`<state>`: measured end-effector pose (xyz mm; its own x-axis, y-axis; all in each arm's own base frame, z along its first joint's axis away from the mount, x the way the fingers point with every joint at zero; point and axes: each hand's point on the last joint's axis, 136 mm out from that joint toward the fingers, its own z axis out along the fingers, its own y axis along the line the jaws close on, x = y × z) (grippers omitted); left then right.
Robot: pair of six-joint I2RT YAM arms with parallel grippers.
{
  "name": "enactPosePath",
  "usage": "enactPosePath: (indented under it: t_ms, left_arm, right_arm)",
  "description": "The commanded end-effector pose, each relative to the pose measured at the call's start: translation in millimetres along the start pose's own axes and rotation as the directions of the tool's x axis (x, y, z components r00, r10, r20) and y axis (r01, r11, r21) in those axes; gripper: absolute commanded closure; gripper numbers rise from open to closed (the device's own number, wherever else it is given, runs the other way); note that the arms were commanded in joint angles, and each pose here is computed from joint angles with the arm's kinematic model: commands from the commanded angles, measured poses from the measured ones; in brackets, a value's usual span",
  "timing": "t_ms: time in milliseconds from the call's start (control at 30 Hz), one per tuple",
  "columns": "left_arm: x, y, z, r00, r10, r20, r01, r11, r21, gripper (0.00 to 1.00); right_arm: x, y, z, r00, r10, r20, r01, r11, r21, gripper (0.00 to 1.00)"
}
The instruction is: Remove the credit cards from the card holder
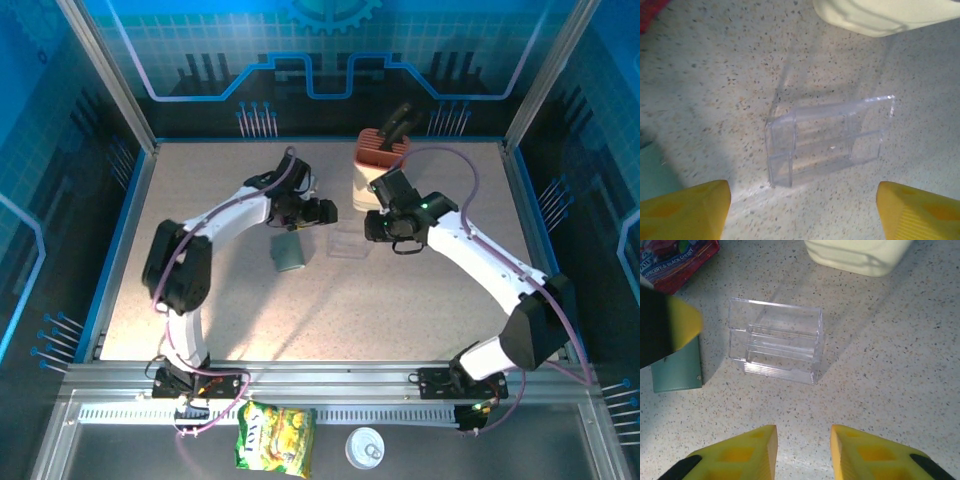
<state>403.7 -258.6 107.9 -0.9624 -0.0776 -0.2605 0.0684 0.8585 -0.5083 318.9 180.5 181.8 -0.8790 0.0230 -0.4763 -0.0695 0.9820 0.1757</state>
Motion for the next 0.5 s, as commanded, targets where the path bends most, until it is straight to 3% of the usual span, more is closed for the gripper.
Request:
enactPosePath:
  t_ms: [0,233,467]
  left_arm:
    - [16,4,15,0.991,-0.019,-0.135,0.016,1.000,-0.018,0.28]
    - [11,38,33,0.985,-0.042,-0.165,0.018,0.989,-0.144,0.35]
    - [15,69,27,0.982,-0.089,-0.169,0.057,0.981,-0.184,0.37]
  right_arm:
    - [7,-9,-17,1.000,0.008,0.013,-0.008,1.000,0.025,0.67]
    - [16,-26,-35,0.999,0.020,0.043,-0.023,0.998,0.054,0.67]
    - [16,-29,-40,0.998,0.027,0.061,-0.030,0.998,0.050,0.67]
